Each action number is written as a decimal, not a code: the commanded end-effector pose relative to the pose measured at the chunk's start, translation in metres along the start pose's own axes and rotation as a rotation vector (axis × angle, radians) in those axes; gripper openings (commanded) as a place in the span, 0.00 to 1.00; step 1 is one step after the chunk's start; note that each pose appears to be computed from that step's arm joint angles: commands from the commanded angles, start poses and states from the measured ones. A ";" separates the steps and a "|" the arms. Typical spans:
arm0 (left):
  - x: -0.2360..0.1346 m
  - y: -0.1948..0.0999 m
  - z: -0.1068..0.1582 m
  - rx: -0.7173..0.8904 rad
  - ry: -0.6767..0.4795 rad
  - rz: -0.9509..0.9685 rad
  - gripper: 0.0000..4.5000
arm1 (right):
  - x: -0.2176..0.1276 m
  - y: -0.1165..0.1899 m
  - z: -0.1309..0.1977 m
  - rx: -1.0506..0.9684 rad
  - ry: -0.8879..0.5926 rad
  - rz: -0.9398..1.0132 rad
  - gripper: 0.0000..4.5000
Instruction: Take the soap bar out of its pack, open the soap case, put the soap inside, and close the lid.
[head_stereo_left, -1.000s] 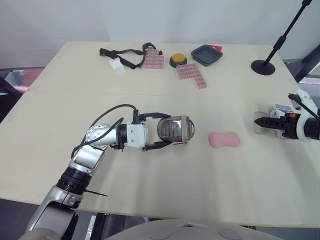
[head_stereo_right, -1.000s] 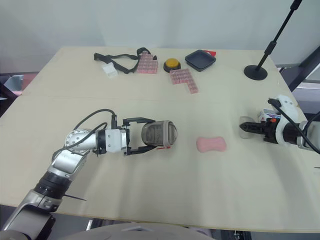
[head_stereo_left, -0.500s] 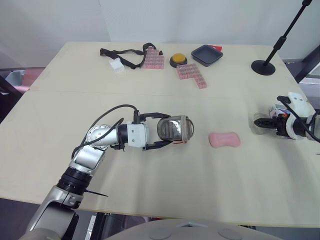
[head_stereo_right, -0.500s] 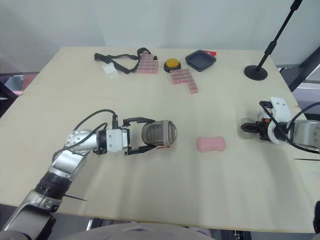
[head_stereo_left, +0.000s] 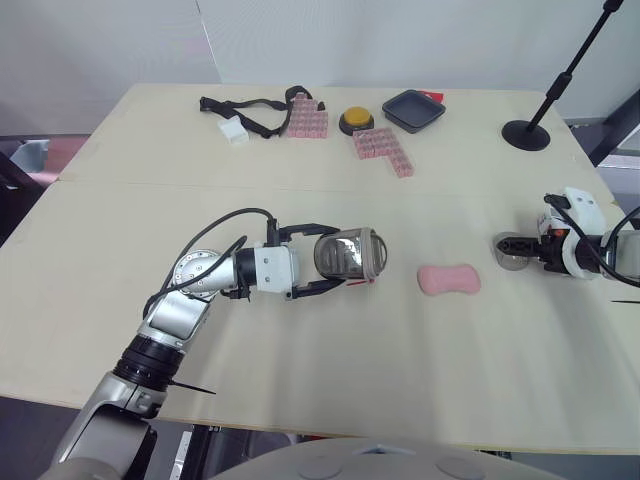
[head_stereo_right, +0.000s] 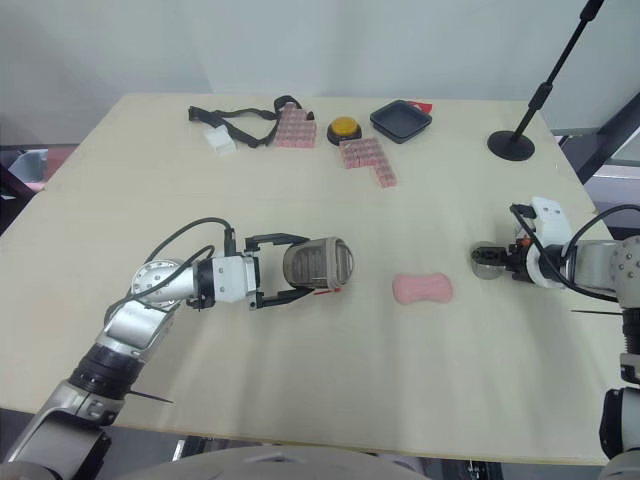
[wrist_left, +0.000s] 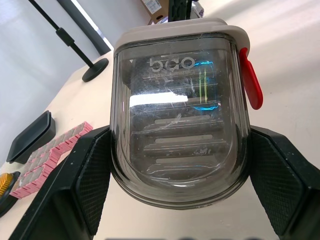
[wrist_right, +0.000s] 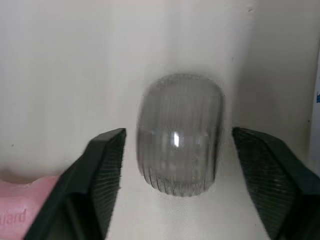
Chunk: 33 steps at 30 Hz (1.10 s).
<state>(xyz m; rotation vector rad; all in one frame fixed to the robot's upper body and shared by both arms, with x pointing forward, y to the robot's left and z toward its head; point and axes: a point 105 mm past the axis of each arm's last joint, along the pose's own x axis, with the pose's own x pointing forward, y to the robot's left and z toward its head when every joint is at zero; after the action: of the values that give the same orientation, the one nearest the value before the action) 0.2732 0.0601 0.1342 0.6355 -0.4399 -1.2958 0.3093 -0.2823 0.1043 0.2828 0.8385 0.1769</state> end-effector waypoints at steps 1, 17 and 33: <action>-0.001 0.003 0.007 0.030 -0.015 0.009 0.77 | -0.013 0.005 0.020 -0.021 -0.077 0.017 0.99; -0.002 -0.002 -0.001 -0.044 0.014 -0.052 0.77 | -0.047 0.089 0.011 -0.924 -0.542 0.572 0.99; -0.011 -0.003 -0.026 -0.186 0.230 -0.249 0.77 | -0.034 0.109 -0.053 -1.119 -0.559 0.857 0.99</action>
<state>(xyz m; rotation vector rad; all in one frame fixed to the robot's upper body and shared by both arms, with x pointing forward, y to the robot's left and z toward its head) 0.2847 0.0772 0.1094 0.6713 -0.0561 -1.4511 0.2425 -0.1775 0.1235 -0.3876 -0.0396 1.2593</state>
